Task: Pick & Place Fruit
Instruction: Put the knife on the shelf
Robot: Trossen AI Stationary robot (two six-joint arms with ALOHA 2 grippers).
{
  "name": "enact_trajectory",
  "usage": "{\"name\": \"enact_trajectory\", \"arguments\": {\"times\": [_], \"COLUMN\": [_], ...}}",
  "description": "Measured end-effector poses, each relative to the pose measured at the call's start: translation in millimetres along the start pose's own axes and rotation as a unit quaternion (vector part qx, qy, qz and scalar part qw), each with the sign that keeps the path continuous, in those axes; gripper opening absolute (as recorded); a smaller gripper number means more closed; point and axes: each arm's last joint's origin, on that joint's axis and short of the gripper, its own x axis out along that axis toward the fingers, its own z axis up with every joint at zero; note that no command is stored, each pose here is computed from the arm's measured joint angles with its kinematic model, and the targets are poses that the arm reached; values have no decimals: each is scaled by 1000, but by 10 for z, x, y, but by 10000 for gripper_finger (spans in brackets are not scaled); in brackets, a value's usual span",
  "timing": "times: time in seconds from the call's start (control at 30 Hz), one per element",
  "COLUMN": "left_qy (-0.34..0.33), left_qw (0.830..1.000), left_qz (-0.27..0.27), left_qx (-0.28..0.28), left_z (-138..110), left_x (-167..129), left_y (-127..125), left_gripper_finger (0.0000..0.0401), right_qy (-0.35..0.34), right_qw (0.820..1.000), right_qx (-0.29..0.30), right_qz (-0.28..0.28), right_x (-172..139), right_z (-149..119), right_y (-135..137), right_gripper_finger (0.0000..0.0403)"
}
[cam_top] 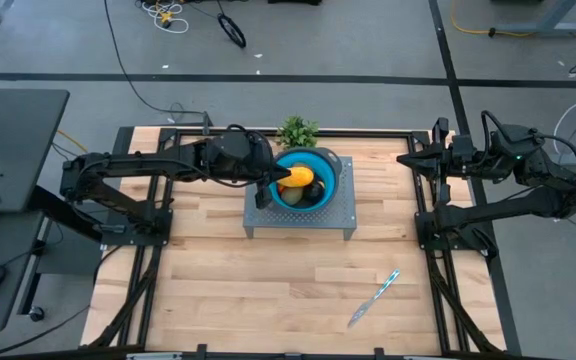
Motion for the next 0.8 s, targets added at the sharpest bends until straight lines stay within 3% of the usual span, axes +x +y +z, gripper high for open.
{"name": "enact_trajectory", "arguments": {"times": [0.47,0.8], "left_qy": [-2,-44], "left_qw": [1000,998], "left_qz": [-20,-32], "left_qx": [-19,-16], "left_z": [8,149], "left_x": [-20,-471], "left_y": [-10,2], "left_gripper_finger": [5,4], "right_qy": [0,0], "right_qw": [1000,1000], "right_qx": [0,0], "right_qz": [0,0], "right_x": [-1,0], "right_z": [0,0], "right_y": [0,0], "right_gripper_finger": [0,0]}}
